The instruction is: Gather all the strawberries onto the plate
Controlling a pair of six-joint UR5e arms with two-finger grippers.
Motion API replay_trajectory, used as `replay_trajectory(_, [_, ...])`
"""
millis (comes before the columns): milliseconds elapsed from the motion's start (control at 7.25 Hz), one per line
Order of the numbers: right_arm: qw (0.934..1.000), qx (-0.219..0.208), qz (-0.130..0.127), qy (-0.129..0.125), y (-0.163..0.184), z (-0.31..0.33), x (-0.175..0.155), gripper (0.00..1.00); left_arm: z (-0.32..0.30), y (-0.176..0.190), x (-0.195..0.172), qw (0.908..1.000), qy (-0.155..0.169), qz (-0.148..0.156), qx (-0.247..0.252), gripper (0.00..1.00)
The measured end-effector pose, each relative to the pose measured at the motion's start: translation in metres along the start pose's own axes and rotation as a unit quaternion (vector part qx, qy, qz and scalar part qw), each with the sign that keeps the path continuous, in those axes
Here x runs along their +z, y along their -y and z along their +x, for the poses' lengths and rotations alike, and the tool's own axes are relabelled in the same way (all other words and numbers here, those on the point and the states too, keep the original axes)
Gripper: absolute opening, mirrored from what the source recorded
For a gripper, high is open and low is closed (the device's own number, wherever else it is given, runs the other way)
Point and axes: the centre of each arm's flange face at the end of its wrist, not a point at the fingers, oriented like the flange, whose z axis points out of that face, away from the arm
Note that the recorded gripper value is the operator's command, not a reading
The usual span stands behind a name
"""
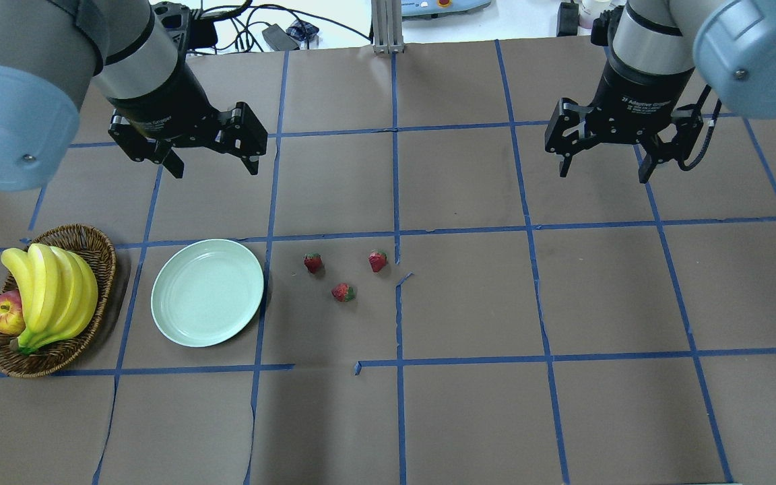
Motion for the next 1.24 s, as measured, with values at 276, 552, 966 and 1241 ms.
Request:
replay_trajectory(276, [0.9985, -0.048, 0.025, 0.003, 0.009, 0.001, -0.008, 1.00, 0.000, 0.000, 0.001, 1.0000, 0.000, -0.001, 0.000, 1.00])
replay_trajectory(552, [0.9974, -0.060, 0.039, 0.005, 0.015, 0.001, -0.020, 1.00, 0.000, 0.000, 0.001, 1.0000, 0.000, -0.001, 0.000, 1.00])
replay_trajectory(966, [0.9961, -0.062, 0.063, 0.011, 0.012, 0.003, -0.043, 1.00, 0.000, 0.000, 0.002, 1.0000, 0.000, -0.002, -0.001, 1.00])
replay_trajectory(1241, [0.9959, -0.062, 0.065, 0.008, 0.004, 0.005, -0.046, 1.00, 0.000, 0.001, 0.004, 1.0000, 0.001, -0.004, -0.002, 1.00])
